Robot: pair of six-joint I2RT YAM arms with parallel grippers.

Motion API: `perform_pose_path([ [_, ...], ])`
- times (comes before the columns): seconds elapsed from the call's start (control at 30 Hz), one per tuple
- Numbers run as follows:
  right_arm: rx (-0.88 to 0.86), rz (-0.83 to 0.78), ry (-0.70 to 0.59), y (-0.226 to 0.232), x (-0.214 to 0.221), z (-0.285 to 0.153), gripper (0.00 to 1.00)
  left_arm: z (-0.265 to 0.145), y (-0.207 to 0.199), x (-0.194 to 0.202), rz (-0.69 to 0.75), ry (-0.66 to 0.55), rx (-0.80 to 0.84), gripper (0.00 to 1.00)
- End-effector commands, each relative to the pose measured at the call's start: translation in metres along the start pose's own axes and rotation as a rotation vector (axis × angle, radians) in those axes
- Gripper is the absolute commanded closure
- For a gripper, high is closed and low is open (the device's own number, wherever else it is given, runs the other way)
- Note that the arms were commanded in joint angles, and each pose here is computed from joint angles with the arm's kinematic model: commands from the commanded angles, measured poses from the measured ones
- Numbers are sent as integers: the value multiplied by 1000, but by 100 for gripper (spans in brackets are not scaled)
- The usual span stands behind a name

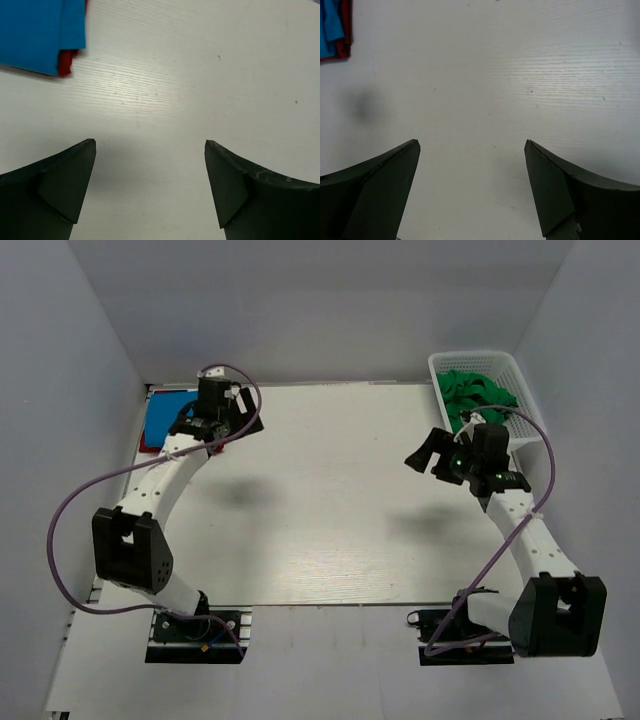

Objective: Fold and stack the t-shirts
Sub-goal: Put the neatly folded tshirt into the corner of the board with the left arm

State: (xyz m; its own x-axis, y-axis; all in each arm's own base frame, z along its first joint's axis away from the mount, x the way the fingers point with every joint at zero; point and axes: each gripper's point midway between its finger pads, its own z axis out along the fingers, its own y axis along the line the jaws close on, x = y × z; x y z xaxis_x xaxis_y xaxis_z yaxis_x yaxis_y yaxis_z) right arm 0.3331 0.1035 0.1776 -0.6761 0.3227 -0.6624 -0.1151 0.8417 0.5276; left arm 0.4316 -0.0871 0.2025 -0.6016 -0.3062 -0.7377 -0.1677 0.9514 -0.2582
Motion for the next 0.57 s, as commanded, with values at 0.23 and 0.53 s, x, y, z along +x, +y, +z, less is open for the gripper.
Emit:
perform_pose_path([
  [0.23, 20, -95, -193, -4, 7, -38, 9, -65, -22, 44, -30, -45, 88, 1],
  [0.53, 74, -118, -228, -14, 9, -47, 9, -86, 4, 40, 2, -119, -36, 1],
])
